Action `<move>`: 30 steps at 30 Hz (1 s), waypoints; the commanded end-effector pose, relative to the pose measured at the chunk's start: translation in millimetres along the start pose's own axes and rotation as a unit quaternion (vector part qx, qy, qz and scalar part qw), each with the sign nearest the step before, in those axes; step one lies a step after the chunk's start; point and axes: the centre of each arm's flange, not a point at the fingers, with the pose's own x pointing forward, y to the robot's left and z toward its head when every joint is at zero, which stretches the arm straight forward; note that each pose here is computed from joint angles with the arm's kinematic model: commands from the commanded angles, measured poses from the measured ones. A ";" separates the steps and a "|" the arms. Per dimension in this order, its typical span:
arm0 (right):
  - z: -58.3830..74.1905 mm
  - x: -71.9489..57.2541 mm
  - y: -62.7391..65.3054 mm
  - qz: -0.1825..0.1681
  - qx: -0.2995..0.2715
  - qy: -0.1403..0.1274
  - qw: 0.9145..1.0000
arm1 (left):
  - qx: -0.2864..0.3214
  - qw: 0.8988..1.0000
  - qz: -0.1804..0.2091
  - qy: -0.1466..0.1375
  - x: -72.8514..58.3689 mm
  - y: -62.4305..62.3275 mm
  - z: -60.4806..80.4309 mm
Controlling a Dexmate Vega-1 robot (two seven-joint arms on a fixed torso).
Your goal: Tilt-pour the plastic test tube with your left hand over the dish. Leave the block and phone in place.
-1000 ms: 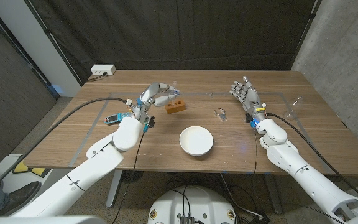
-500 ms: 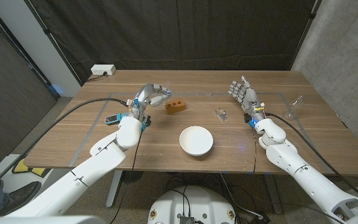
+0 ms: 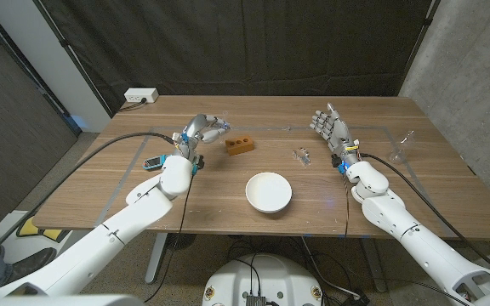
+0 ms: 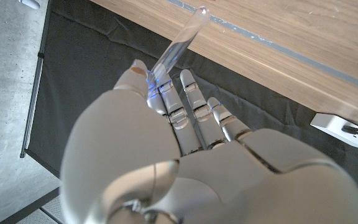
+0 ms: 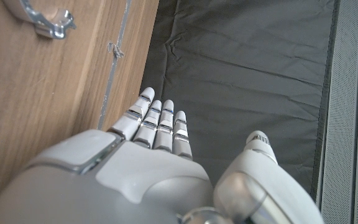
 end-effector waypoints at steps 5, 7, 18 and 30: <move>3.0 1.5 2.8 -0.003 -0.006 0.002 1.000 | -0.051 0.998 -0.029 -0.004 30.7 -19.8 -12.6; 3.2 1.7 2.5 -0.003 -0.007 0.002 1.000 | -0.051 0.998 -0.033 -0.005 33.9 -23.2 -11.4; 1.8 1.0 3.4 -0.007 -0.005 0.004 1.000 | -0.039 0.998 -0.042 0.001 37.1 -29.1 -13.0; 2.3 0.8 6.9 -0.008 -0.006 0.005 1.000 | -0.014 0.999 -0.031 0.017 31.8 -21.9 -20.1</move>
